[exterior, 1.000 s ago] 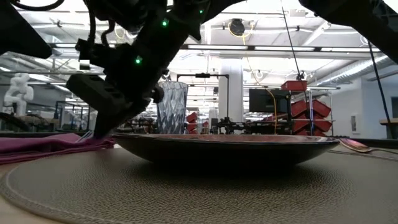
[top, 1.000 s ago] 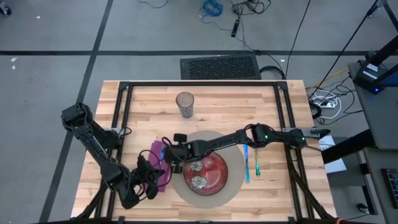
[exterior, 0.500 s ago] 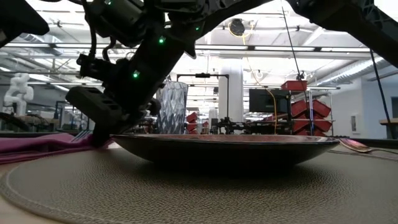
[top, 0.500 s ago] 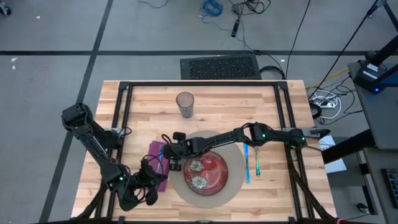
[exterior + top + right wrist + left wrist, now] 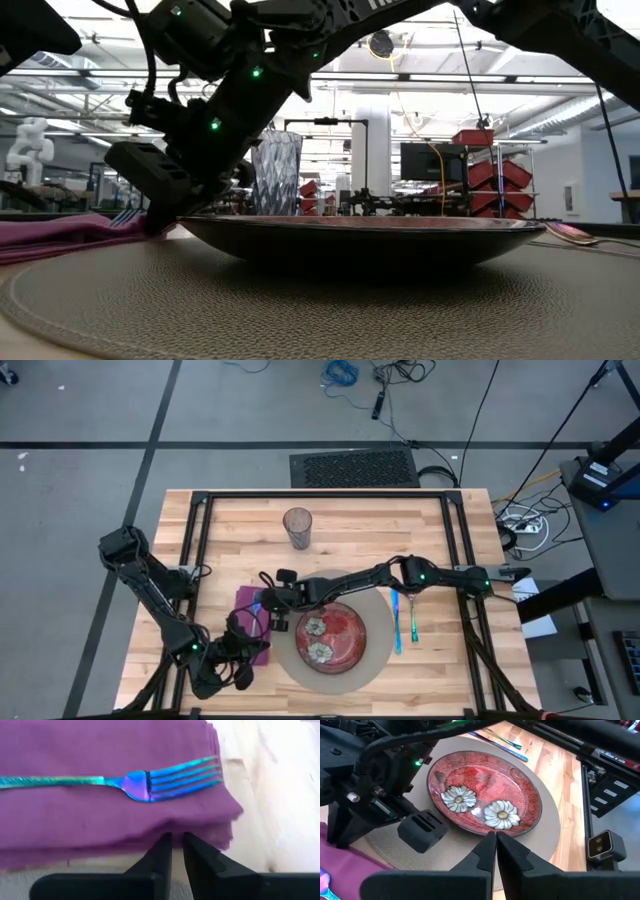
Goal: Set table place
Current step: Adjust the pink table napkin, then move the blue glass to the top right side of the gray placemat
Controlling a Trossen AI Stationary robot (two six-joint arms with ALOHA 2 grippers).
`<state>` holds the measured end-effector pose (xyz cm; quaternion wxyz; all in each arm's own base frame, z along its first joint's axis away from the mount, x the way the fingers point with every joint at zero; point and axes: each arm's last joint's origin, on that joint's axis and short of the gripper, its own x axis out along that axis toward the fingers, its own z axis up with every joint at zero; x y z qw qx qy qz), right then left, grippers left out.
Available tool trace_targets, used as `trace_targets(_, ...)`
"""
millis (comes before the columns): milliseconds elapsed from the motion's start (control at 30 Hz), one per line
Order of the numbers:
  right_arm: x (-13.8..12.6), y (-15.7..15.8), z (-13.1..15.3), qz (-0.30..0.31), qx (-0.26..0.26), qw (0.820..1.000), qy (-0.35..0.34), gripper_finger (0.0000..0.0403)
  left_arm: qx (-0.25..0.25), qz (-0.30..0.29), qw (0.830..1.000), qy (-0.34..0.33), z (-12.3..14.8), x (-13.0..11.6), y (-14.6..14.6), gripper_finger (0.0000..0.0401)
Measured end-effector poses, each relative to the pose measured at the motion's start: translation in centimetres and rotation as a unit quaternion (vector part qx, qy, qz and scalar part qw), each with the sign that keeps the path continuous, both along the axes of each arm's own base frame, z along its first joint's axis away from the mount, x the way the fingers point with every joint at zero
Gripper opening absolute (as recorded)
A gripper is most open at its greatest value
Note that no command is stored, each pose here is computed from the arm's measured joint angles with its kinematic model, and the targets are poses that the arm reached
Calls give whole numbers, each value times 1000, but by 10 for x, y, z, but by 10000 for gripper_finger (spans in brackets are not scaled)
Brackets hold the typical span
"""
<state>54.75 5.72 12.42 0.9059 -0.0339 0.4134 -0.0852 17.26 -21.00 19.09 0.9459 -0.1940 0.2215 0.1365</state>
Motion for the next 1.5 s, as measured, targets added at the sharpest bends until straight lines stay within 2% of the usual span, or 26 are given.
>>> trace_targets(100,-6,5,5,-7,-13,1000,19,34,-2,-2,1000,-3,1,1,-1,0)
trace_targets(233,-15,21,17,-22,-71,997,35,34,1,-5,1000,-4,1,1,-1,0)
trace_targets(500,-35,52,59,-26,-136,990,29,34,5,-5,1000,-4,1,1,-1,0)
trace_targets(733,-82,93,86,-40,-229,967,100,34,29,-32,999,-6,3,3,-4,0)
trace_targets(900,-117,103,108,-82,-259,953,137,43,74,-68,995,-10,7,12,-4,0)
trace_targets(1100,-134,81,134,-93,-289,936,178,67,102,-76,992,-13,5,33,2,0)
trace_targets(1300,-134,13,167,-117,-291,926,208,111,115,-66,991,18,-14,48,9,0)
trace_targets(1400,-137,-22,182,-122,-257,932,224,133,132,-63,989,23,-16,51,12,0)
trace_targets(1500,-134,-50,189,-106,-170,955,218,148,168,-50,984,17,-12,53,17,0)
